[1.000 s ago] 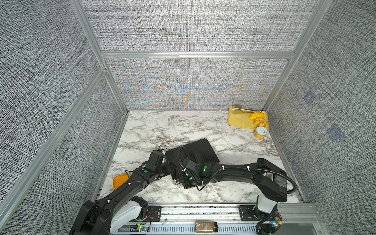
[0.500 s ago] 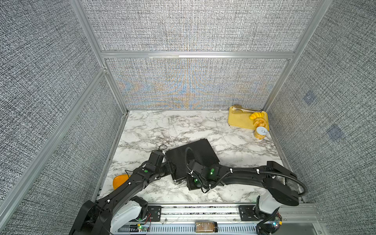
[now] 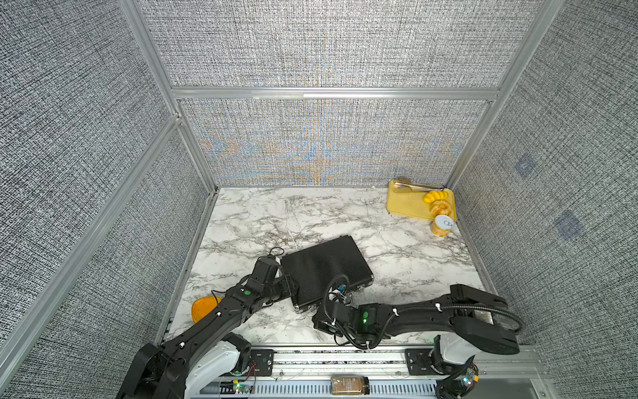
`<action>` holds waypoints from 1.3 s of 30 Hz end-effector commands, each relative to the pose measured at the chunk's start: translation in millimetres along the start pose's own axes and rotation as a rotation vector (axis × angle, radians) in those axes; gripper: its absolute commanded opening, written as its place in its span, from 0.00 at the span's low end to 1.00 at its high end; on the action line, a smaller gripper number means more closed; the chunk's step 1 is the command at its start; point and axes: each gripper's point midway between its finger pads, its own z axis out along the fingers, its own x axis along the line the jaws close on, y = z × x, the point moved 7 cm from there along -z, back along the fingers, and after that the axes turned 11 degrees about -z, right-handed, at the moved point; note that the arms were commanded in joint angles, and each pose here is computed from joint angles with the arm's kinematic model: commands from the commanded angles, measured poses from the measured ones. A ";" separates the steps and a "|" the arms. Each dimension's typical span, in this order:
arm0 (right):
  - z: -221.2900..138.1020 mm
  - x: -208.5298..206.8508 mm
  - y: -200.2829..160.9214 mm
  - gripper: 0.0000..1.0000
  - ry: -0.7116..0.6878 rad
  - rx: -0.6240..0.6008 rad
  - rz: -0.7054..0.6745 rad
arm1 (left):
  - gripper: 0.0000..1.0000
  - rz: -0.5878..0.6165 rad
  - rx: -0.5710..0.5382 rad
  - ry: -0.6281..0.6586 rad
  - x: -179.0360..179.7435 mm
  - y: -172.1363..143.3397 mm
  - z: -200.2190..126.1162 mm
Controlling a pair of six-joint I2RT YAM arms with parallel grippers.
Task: Close the poker set cases
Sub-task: Fasten the fastener on the poker set case.
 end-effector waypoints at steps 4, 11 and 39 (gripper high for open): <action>4.6 -2.2 6.9 0.14 0.031 -0.133 0.196 | 0.53 -0.027 0.097 0.181 32.8 -20.5 -1.9; 18.9 -3.8 9.3 0.15 0.066 -0.120 0.236 | 0.53 -0.036 0.083 0.185 33.5 -19.9 -3.6; 32.1 -25.6 10.0 0.10 0.037 -0.195 0.367 | 0.53 -0.039 0.097 0.191 32.8 -20.3 -3.4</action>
